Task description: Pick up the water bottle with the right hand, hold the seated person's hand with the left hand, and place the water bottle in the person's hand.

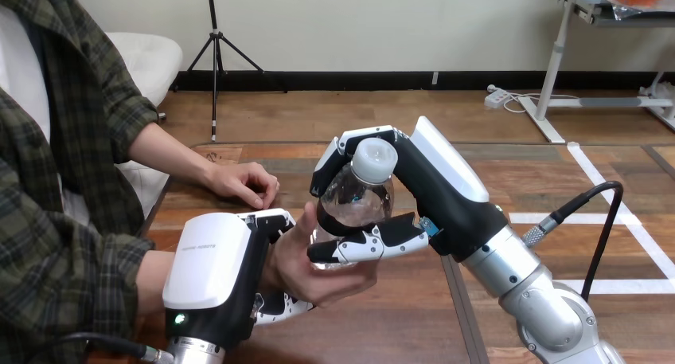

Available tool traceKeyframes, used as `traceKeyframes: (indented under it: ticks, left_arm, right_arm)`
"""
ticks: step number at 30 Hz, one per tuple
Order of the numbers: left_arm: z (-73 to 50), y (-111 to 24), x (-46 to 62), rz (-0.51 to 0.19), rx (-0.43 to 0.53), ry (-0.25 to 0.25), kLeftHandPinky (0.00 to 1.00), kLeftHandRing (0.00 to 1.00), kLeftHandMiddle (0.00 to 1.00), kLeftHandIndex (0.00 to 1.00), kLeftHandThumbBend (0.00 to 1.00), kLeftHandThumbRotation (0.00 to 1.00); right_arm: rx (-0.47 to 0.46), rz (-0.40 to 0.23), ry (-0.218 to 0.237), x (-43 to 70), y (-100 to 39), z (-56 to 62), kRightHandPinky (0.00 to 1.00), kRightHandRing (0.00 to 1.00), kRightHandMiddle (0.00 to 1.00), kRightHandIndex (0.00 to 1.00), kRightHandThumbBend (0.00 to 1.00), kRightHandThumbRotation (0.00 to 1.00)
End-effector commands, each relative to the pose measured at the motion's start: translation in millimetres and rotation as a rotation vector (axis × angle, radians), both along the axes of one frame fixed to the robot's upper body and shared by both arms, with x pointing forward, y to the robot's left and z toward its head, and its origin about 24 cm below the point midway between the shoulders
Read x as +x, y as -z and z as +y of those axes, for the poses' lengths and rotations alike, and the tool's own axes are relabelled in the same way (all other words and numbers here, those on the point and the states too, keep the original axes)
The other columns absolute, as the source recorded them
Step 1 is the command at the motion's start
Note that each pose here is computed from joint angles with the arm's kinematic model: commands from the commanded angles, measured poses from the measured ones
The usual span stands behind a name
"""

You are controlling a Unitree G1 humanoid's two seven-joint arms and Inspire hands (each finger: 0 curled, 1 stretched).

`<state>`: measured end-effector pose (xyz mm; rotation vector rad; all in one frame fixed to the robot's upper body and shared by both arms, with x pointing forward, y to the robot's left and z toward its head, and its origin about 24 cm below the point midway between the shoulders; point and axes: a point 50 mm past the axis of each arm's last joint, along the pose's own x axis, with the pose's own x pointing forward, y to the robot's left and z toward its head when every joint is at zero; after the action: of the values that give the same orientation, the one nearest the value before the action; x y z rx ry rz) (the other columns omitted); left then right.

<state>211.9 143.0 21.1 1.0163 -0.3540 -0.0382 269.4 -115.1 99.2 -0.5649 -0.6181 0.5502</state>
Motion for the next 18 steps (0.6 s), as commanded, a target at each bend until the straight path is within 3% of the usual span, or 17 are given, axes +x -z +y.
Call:
traceKeyframes:
  ticks: [1,18]
  left_arm:
    - [-12.8,-10.9,4.9,-0.048,-0.032,0.051,0.28,0.33,0.37,0.41,0.85,0.00]
    - [-11.7,-11.0,6.0,-0.048,-0.028,0.048,0.28,0.32,0.37,0.41,0.85,0.00]
  right_arm:
    - [0.014,-0.039,-0.023,-1.7,-10.5,0.8,0.31,0.34,0.42,0.43,0.74,0.00]
    - [0.025,-0.039,-0.023,-0.3,-10.4,2.6,0.31,0.35,0.43,0.44,0.72,0.00]
